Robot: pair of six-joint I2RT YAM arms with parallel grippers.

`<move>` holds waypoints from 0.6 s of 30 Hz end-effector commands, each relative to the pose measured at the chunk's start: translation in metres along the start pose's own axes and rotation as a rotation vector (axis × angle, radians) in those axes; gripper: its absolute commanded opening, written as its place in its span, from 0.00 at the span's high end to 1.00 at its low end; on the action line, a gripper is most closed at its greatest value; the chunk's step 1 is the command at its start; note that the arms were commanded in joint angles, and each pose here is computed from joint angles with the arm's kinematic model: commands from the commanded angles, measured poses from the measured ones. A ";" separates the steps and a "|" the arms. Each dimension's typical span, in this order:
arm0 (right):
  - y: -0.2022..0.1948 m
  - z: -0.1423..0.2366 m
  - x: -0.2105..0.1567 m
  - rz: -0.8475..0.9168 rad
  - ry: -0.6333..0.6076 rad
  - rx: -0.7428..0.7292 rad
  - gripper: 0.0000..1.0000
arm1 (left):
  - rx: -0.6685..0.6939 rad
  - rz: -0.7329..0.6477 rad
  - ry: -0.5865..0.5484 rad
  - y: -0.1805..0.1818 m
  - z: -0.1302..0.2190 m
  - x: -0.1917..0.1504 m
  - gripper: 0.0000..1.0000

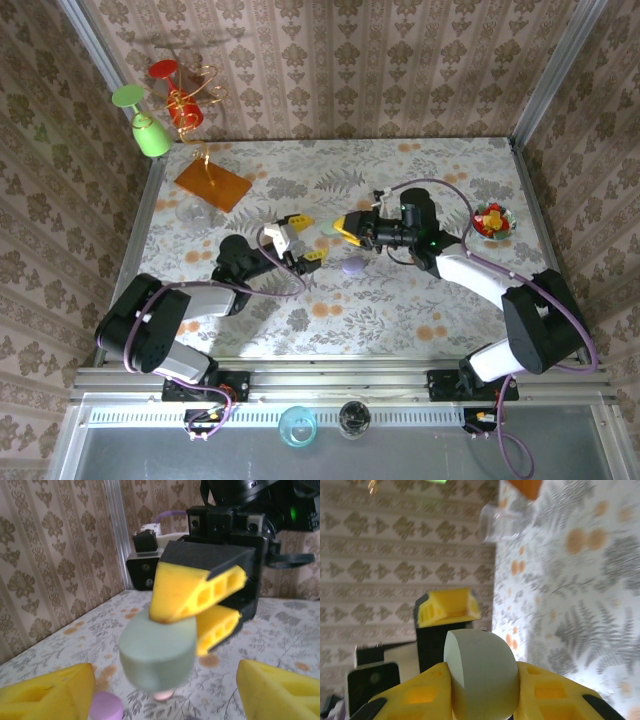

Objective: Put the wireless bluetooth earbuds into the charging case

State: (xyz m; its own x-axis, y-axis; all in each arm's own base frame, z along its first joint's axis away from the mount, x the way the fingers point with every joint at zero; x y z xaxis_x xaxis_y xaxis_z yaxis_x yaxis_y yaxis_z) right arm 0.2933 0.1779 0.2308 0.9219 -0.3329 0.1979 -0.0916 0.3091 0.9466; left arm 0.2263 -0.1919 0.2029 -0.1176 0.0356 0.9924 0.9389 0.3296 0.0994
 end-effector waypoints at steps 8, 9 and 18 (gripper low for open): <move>-0.069 0.052 0.004 0.003 -0.222 -0.403 0.85 | -0.046 -0.040 0.117 -0.013 0.013 -0.009 0.04; -0.076 0.054 0.002 -0.003 -0.229 -0.429 0.85 | -0.059 -0.045 0.126 -0.014 0.013 -0.009 0.03; -0.123 0.058 -0.010 -0.057 -0.228 -0.577 0.84 | -0.210 -0.013 0.208 -0.022 0.014 -0.007 0.03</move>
State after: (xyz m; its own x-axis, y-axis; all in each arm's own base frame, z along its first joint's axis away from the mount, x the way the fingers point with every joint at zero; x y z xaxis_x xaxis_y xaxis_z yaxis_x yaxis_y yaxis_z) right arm 0.2766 0.0977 0.1428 0.8149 -0.5267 0.2419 0.2013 0.6486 0.7340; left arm 0.2042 -0.1845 0.1860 -0.0674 -0.1469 0.9868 0.9727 0.2103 0.0978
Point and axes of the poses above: each hand's point on the last joint's axis, 136 mm out from that joint toward the fingers, its own z axis back along the fingers, its own y axis along the line the jaws close on, x = y × z, the point moved 10 cm from there along z, back along the fingers, and after that the axes turned 2 degrees about z, right-handed, at the moved point
